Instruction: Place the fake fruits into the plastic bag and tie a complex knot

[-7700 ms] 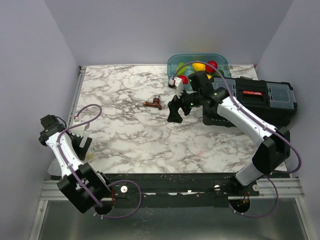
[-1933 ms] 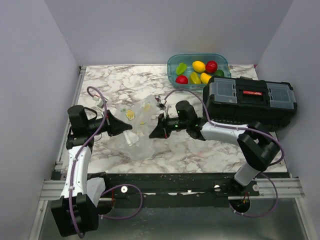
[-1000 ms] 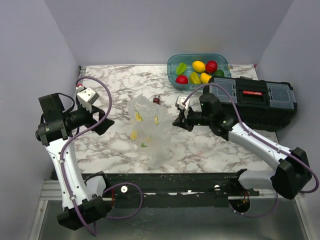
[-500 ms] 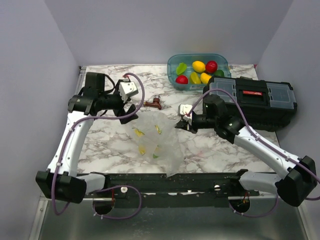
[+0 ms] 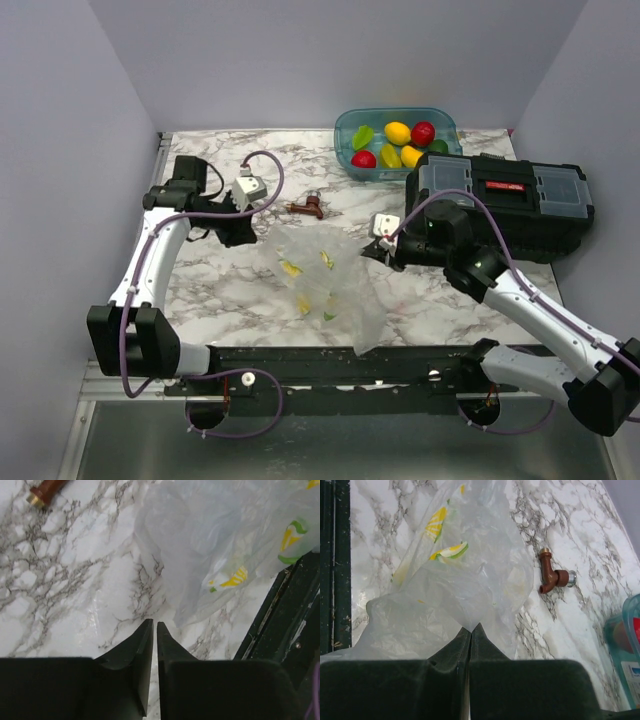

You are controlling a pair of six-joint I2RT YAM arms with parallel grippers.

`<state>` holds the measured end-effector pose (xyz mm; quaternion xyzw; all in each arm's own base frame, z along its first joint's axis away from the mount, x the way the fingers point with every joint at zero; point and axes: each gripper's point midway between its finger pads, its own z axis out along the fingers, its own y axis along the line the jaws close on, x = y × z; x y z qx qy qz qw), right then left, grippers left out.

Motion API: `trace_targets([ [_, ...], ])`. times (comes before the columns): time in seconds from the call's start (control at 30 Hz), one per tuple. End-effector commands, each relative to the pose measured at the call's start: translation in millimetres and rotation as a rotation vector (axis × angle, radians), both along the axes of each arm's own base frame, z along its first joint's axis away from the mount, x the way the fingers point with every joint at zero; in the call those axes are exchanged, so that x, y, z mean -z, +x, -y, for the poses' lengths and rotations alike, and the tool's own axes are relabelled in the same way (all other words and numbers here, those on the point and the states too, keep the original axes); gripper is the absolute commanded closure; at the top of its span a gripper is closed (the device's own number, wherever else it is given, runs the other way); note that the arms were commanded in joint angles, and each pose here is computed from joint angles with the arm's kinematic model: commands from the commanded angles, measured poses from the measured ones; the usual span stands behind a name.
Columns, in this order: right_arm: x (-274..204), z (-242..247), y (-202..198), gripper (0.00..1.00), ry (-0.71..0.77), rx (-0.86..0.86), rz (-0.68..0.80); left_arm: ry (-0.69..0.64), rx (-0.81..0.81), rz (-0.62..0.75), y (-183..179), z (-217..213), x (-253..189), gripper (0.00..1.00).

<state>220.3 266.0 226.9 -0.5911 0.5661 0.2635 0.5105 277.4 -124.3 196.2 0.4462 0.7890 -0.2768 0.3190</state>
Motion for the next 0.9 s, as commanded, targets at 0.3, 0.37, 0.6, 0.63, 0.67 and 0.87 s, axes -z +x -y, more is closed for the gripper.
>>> trace_targets([
  [0.3, 0.0, -4.4, -19.5, 0.99, 0.010, -0.124, 0.041, -0.109, 0.103, 0.213, -31.7, 9.7, -42.1, 0.03],
  [0.37, -3.7, -6.3, -18.8, 0.99, 0.019, -0.135, 0.057, -0.059, 0.165, 0.247, -36.2, 18.6, -38.0, 0.02],
  [0.6, -12.4, -7.2, -20.0, 0.99, 0.030, -0.166, 0.124, 0.004, 0.254, 0.217, -36.4, 37.1, -14.7, 0.03],
  [0.63, -13.6, -6.2, -19.9, 0.99, 0.032, -0.163, 0.137, 0.013, 0.260, 0.209, -36.8, 38.1, -11.5, 0.08],
  [0.67, -13.9, -5.4, -19.3, 1.00, 0.033, -0.157, 0.145, 0.030, 0.260, 0.196, -36.3, 37.6, -8.0, 0.24],
  [0.87, -2.4, 21.6, -5.9, 0.99, -0.052, 0.011, 0.160, 0.065, 0.168, 0.157, -39.2, 6.9, 0.9, 1.00],
])
